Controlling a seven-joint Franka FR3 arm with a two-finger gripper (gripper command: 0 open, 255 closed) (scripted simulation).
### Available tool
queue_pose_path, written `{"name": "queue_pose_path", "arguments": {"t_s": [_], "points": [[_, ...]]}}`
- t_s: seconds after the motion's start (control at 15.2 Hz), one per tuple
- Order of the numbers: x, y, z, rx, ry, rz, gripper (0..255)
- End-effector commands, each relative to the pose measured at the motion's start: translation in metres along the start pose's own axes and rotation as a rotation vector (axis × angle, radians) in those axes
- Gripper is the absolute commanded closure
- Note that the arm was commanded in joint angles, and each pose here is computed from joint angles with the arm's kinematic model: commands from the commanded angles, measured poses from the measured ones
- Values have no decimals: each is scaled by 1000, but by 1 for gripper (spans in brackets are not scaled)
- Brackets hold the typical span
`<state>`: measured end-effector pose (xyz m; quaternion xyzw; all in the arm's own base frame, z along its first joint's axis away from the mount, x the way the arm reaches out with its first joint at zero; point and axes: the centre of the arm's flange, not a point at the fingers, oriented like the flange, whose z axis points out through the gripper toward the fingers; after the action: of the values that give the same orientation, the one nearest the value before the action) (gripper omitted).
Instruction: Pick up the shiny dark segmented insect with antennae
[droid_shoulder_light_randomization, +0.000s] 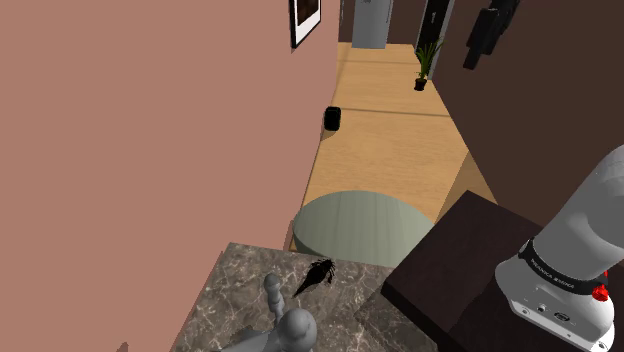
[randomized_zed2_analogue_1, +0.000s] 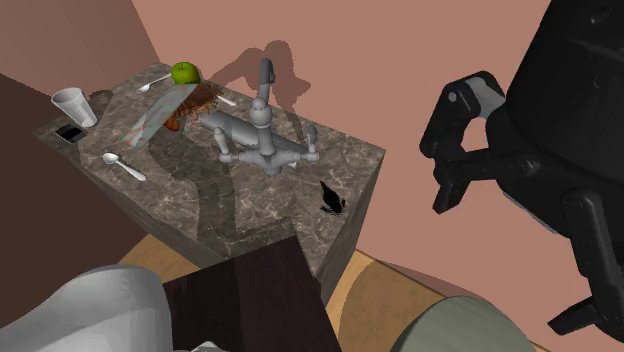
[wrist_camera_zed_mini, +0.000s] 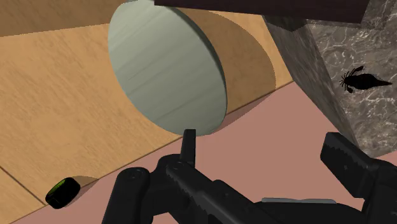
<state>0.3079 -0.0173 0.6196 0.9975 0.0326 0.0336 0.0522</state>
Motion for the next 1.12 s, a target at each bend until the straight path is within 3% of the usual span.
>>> {"name": "queue_pose_path", "arguments": {"t_s": [0.0,1.06], "points": [[0,0,0,0,0,0,0],[94,-122,144,17,-19,-411,0]]}}
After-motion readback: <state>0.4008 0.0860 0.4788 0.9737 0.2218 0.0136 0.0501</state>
